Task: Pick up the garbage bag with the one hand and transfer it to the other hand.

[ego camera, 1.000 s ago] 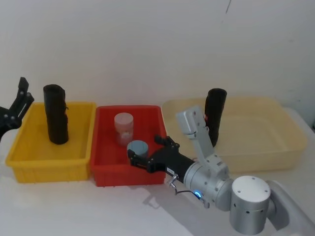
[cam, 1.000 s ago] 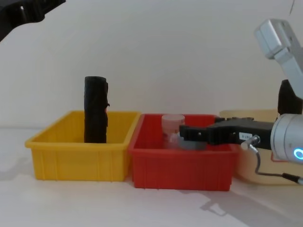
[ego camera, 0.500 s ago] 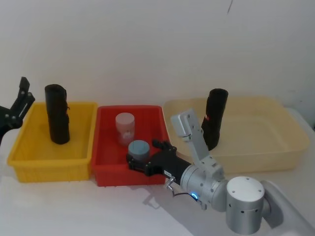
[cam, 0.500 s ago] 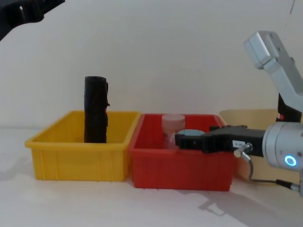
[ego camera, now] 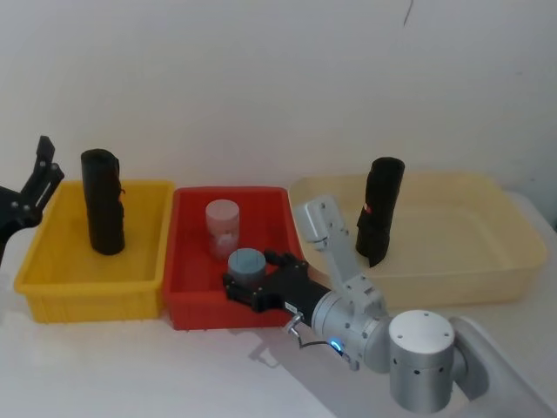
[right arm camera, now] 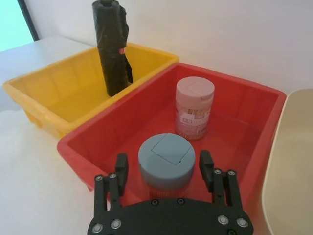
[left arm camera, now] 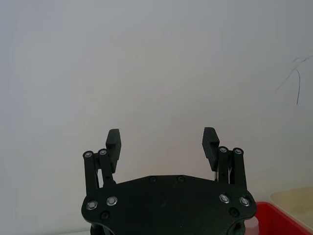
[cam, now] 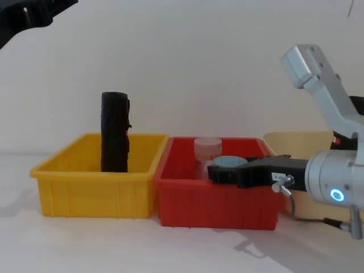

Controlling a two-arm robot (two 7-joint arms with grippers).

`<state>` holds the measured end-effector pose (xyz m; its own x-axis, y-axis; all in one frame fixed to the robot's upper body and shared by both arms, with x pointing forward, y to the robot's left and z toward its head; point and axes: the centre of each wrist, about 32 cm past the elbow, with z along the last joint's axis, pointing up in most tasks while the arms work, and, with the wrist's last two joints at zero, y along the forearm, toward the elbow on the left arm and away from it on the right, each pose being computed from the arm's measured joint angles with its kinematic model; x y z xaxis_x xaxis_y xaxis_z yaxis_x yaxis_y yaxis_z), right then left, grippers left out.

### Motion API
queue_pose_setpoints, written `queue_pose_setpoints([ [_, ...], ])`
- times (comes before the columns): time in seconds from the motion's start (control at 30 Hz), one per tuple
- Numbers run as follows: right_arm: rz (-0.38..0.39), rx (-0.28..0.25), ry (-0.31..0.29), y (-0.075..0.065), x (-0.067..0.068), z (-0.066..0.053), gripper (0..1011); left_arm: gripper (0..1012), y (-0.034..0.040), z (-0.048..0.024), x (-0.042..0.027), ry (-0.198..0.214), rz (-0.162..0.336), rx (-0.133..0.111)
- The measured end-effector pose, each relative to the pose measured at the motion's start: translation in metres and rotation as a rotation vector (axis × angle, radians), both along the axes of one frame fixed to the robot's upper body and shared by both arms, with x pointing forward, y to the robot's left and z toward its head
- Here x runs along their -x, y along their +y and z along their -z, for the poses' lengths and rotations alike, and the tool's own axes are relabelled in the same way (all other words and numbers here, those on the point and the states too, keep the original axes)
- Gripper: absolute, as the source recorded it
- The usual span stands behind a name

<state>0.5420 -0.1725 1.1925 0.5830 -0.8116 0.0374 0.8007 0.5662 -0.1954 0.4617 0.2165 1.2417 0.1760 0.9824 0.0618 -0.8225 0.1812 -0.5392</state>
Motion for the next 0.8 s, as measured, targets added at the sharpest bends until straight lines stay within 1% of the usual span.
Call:
queue_pose_setpoints([
  [0.1, 0.011, 0.003, 0.003, 0.0022, -0.001, 0.0002, 855, 1001, 0.0, 0.0, 0.0, 0.0, 0.0, 0.0],
  [0.2, 0.021, 0.004, 0.005, 0.0038, -0.002, 0.0003, 745, 1001, 0.0, 0.0, 0.0, 0.0, 0.0, 0.0],
  [0.27, 0.026, 0.004, 0.006, 0.0046, -0.0025, 0.0003, 711, 1000, 0.0, 0.0, 0.0, 0.0, 0.0, 0.0],
  [0.3, 0.031, 0.003, 0.007, 0.005, -0.003, 0.0004, 663, 1001, 0.0, 0.0, 0.0, 0.0, 0.0, 0.0],
  [0.37, 0.037, 0.001, 0.008, 0.0057, -0.0035, 0.0007, 647, 1000, 0.0, 0.0, 0.0, 0.0, 0.0, 0.0],
  [0.67, 0.06, -0.019, 0.007, 0.0063, -0.0057, -0.001, 647, 1000, 0.0, 0.0, 0.0, 0.0, 0.0, 0.0],
  [0.77, 0.071, -0.04, 0.0, 0.0059, -0.0069, -0.0046, 647, 1000, 0.0, 0.0, 0.0, 0.0, 0.0, 0.0],
  [0.8, 0.077, -0.052, -0.007, 0.0055, -0.0077, -0.0077, 647, 1000, 0.0, 0.0, 0.0, 0.0, 0.0, 0.0],
])
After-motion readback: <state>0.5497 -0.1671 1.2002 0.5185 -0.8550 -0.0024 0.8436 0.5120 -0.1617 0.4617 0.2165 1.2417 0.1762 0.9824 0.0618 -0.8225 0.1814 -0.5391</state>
